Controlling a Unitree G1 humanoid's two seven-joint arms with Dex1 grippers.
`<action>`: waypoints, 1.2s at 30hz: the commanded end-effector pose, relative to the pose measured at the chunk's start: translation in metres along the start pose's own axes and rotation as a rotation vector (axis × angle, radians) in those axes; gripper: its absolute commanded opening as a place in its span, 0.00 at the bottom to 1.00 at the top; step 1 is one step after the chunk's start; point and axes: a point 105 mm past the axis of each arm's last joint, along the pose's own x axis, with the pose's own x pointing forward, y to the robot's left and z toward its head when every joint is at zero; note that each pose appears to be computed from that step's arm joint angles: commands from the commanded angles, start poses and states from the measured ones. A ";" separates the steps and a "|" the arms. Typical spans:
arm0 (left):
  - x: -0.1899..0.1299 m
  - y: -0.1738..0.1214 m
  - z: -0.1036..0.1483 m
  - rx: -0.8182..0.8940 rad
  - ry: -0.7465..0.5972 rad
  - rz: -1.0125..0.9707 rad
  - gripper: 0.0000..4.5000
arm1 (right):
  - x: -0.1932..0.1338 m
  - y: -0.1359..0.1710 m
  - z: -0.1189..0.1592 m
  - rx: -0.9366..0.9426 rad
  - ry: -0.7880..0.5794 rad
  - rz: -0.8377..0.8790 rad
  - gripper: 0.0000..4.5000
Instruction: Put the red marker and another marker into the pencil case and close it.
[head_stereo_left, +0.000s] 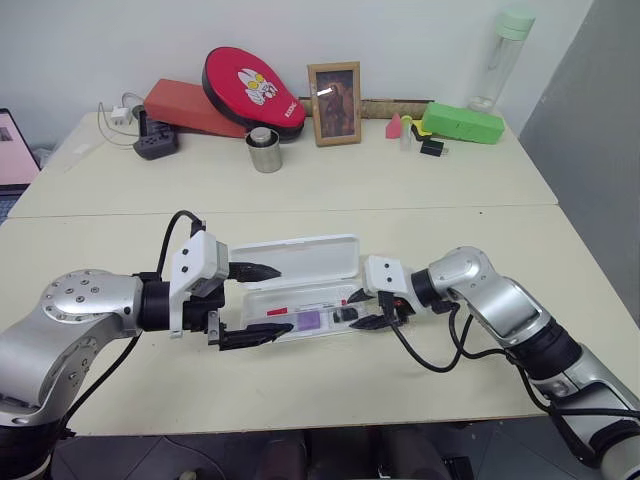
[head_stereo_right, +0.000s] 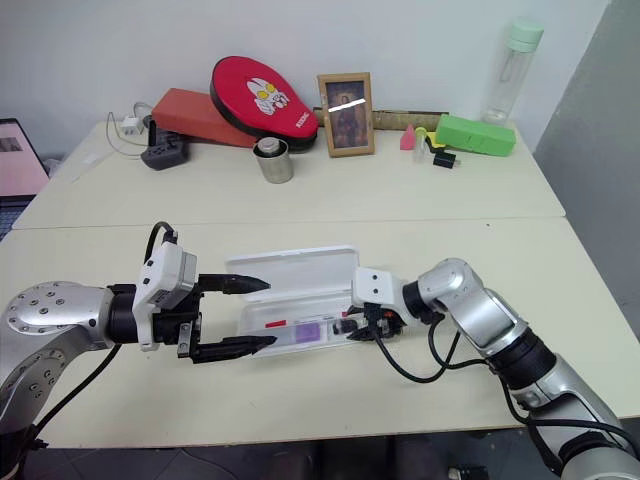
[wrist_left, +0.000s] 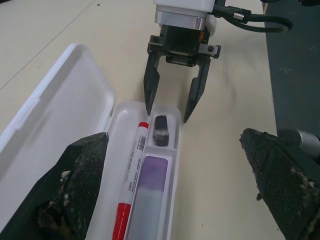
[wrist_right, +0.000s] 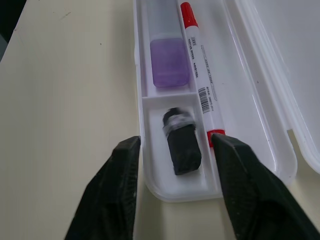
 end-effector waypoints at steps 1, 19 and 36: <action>-0.002 -0.002 0.008 0.039 -0.010 0.000 1.00 | -0.006 -0.006 0.016 -0.050 -0.037 -0.019 0.76; -0.046 0.013 0.020 -0.030 -0.114 0.250 1.00 | -0.079 -0.068 0.114 0.021 -0.444 -0.166 0.79; -0.087 0.020 0.016 -0.061 -0.143 0.432 1.00 | -0.014 -0.128 0.098 -0.013 -0.147 -0.245 0.00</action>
